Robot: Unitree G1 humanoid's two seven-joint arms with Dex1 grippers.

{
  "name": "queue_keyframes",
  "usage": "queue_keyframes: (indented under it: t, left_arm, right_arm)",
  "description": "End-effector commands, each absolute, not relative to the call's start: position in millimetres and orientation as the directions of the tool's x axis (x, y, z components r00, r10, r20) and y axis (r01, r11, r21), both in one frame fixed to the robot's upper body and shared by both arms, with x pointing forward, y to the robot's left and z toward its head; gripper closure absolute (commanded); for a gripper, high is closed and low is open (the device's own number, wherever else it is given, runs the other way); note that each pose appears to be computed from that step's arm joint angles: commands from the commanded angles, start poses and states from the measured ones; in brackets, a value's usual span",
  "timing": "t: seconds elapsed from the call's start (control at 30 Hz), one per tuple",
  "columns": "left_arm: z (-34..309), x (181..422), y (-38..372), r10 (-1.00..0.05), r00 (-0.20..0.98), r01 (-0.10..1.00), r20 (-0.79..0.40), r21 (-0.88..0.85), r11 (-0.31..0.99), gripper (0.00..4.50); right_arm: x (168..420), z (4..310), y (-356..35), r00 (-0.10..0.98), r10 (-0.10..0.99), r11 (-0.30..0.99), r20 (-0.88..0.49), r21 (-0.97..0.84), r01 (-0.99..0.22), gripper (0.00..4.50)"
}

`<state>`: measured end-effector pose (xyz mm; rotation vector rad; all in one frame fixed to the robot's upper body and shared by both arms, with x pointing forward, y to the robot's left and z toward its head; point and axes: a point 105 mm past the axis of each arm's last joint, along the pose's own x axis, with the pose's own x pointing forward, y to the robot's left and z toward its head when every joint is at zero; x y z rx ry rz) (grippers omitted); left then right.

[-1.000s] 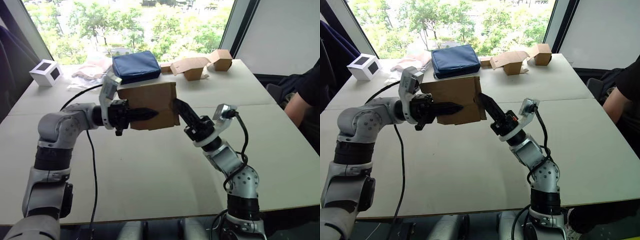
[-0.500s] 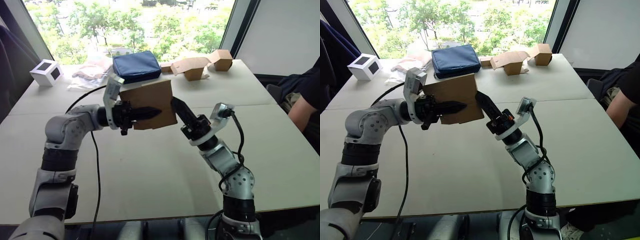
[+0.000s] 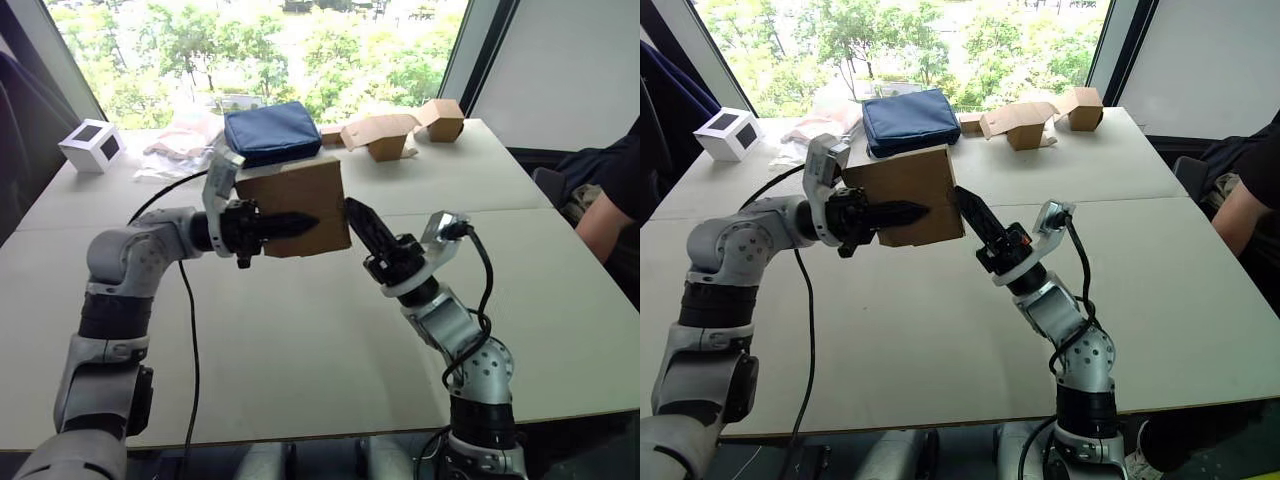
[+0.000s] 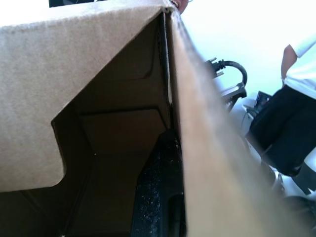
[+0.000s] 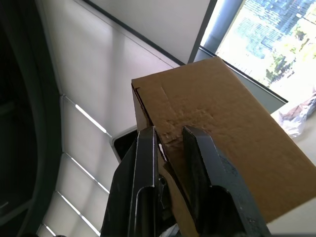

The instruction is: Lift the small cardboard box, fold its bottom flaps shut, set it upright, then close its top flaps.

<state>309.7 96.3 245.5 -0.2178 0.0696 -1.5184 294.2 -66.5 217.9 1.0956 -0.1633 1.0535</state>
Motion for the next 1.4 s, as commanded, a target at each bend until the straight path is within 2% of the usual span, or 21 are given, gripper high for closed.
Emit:
queue_keyframes:
  t: [0.03, 0.13, 0.3, 0.4, 0.53, 0.6, 1.07, 1.4]
  left_arm:
    - [258.8, 303.7, 96.2, -0.996, 0.012, 0.99, 0.087, -0.14, 0.0, 4.5]
    - [260.3, 303.0, 97.2, -0.997, 0.007, 0.991, 0.081, -0.137, -0.004, 4.5]
    - [262.3, 301.3, 98.7, -0.997, 0.001, 0.991, 0.074, -0.132, -0.009, 4.5]
    - [262.9, 300.6, 99.7, -0.997, -0.001, 0.991, 0.071, -0.13, -0.011, 4.5]
    - [262.4, 299.5, 100.1, -0.998, -0.004, 0.992, 0.065, -0.129, -0.012, 4.5]
    - [261.8, 299.2, 100.2, -0.998, -0.005, 0.992, 0.061, -0.129, -0.012, 4.5]
    - [250.9, 302.6, 91.0, -0.999, -0.033, 0.988, 0.041, -0.148, -0.038, 4.5]
    - [247.9, 304.8, 96.6, -1.0, -0.017, 0.993, 0.012, -0.119, -0.018, 4.5]
  right_arm:
    - [289.2, 229.5, -72.3, 0.514, 0.6, 0.054, 0.613, 0.61, -0.79, 2.59]
    - [291.1, 228.8, -75.4, 0.529, 0.591, 0.07, 0.609, 0.615, -0.785, 1.44]
    - [291.3, 227.7, -79.6, 0.544, 0.581, 0.081, 0.606, 0.622, -0.779, 1.44]
    - [292.0, 227.4, -82.1, 0.555, 0.57, 0.09, 0.605, 0.626, -0.775, 2.19]
    - [291.4, 227.3, -85.0, 0.563, 0.563, 0.104, 0.605, 0.625, -0.774, 3.82]
    - [290.2, 227.5, -85.4, 0.561, 0.566, 0.11, 0.604, 0.62, -0.777, 4.45]
    - [267.1, 223.1, -55.2, 0.453, 0.735, 0.159, 0.504, 0.522, -0.838, 4.45]
    - [276.1, 213.7, -80.6, 0.574, 0.678, 0.332, 0.459, 0.505, -0.797, 4.45]
